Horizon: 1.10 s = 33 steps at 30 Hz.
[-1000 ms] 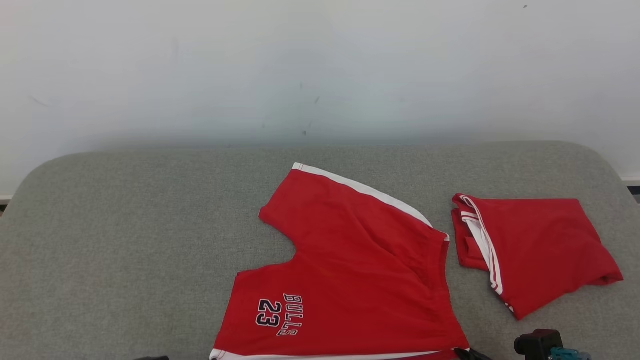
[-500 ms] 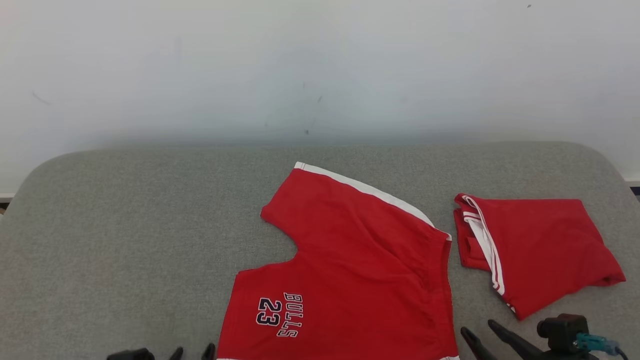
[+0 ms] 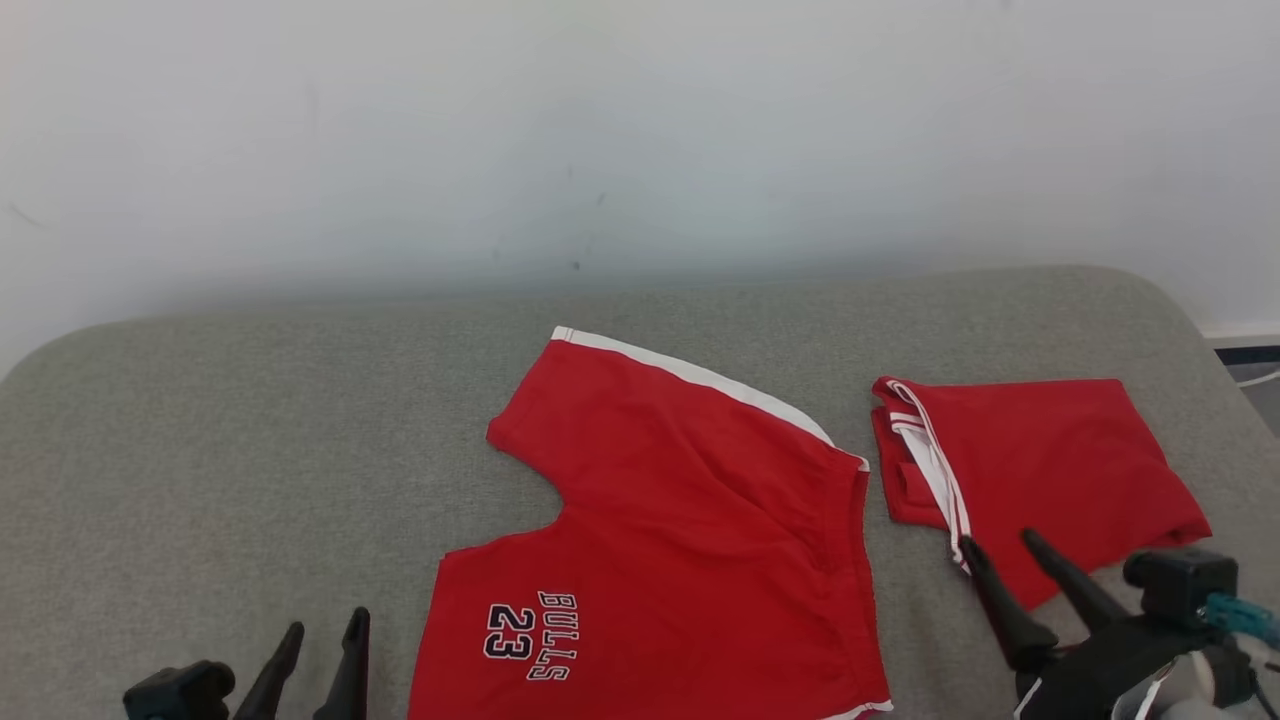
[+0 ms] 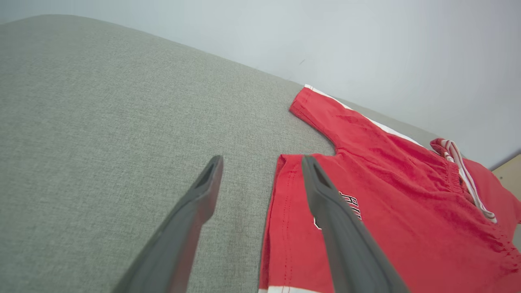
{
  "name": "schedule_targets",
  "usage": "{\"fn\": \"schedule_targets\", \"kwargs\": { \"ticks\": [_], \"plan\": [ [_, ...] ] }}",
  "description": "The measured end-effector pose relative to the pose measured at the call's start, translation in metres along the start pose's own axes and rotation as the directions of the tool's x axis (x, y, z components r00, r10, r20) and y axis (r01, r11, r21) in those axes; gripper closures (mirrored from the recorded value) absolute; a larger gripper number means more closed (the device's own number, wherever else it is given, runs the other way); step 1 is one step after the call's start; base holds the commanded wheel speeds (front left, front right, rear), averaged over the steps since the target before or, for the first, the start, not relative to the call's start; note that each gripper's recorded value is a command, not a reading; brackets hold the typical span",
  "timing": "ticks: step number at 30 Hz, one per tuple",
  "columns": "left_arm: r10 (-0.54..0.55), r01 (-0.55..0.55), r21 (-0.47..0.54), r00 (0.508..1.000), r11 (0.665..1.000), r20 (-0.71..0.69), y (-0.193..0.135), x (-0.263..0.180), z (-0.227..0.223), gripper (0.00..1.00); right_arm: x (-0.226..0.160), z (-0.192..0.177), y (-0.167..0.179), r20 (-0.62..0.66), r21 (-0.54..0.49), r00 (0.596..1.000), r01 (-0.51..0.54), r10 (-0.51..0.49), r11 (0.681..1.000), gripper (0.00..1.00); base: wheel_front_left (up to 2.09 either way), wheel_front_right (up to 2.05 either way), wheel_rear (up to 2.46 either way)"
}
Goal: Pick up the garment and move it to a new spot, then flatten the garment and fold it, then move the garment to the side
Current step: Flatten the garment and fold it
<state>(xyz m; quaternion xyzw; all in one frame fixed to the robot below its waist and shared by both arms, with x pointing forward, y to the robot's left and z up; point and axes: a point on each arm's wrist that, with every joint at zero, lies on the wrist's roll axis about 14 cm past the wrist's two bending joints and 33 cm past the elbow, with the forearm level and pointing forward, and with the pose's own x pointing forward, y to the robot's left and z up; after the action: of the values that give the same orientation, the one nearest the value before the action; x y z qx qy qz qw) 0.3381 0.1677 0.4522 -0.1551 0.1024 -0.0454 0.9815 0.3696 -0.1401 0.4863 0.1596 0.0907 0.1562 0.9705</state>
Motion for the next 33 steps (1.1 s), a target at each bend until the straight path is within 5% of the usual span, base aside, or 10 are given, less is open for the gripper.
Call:
{"fn": "schedule_targets", "kwargs": {
  "ticks": [6,20,33],
  "plan": [
    [-0.001,0.001,0.008,1.000,1.000,0.021,0.001,0.003,0.005,0.00,-0.004,0.033,-0.022,0.101,-0.069,0.992,0.080,-0.073,0.994,0.00,0.00,0.00,0.00],
    [0.047,-0.052,0.123,0.998,0.991,0.043,0.026,0.002,0.010,0.00,-0.036,0.034,-0.060,0.127,-0.219,0.978,0.192,-0.167,0.957,0.00,0.00,0.00,0.00],
    [0.093,-0.107,0.075,0.980,0.991,0.177,0.030,-0.001,0.044,0.00,-0.041,0.066,-0.059,0.261,-0.156,0.945,0.241,-0.195,0.958,0.00,0.00,0.00,0.00]
  ]
}}
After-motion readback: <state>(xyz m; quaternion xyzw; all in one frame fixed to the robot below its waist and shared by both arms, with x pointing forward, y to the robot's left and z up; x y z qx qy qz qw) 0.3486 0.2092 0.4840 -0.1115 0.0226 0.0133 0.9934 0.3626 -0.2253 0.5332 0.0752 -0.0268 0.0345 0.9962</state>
